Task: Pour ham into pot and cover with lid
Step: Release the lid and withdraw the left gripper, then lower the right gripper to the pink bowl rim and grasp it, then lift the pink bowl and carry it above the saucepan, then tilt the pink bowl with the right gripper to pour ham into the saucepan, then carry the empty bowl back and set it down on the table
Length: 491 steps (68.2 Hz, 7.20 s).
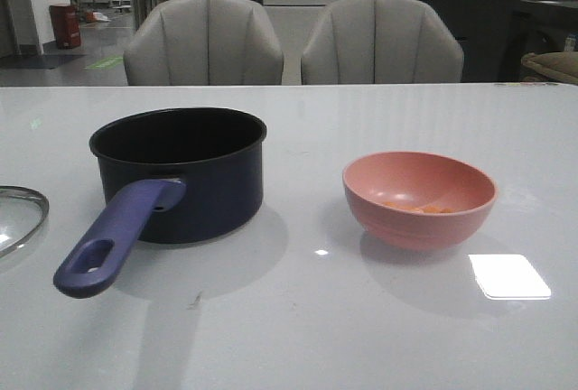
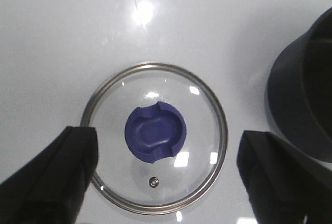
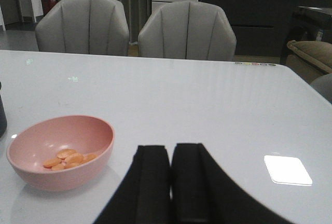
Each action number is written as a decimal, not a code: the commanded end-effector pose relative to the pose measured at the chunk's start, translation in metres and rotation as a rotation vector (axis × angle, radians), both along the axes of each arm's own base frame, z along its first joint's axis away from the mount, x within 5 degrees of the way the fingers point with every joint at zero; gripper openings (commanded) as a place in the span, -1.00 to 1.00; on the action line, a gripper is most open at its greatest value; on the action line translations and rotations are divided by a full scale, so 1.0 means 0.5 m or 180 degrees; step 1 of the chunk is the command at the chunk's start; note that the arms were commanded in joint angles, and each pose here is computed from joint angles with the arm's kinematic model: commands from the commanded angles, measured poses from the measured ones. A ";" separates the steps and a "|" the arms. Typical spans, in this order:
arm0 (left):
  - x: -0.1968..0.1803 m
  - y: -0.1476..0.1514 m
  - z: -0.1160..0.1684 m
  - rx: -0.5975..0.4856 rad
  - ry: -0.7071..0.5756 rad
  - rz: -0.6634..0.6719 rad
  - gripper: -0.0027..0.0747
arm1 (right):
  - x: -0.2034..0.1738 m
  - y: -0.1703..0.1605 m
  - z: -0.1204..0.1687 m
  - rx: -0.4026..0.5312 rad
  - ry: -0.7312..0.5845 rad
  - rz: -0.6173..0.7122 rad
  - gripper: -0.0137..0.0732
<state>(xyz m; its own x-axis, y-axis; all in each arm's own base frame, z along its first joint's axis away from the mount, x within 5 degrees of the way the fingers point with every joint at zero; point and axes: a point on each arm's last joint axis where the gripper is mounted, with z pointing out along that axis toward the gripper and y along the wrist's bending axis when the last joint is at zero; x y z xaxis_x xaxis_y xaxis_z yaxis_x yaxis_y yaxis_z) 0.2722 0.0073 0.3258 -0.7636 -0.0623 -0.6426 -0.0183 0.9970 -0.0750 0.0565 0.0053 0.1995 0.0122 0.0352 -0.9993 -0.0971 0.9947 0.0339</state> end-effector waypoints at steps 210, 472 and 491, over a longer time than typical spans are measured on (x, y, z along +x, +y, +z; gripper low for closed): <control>-0.483 -0.042 -0.044 -0.0329 -0.2860 -0.0962 0.58 | 0.586 0.149 0.010 0.0384 0.3094 0.0136 0.36; -0.483 -0.042 -0.044 -0.0329 -0.2860 -0.0962 0.58 | 0.513 0.386 0.285 -0.0155 0.0668 0.1420 -0.37; -0.483 -0.042 -0.044 -0.0329 -0.2860 -0.0962 0.58 | 0.536 0.248 0.249 -0.0130 0.1811 0.1077 -0.37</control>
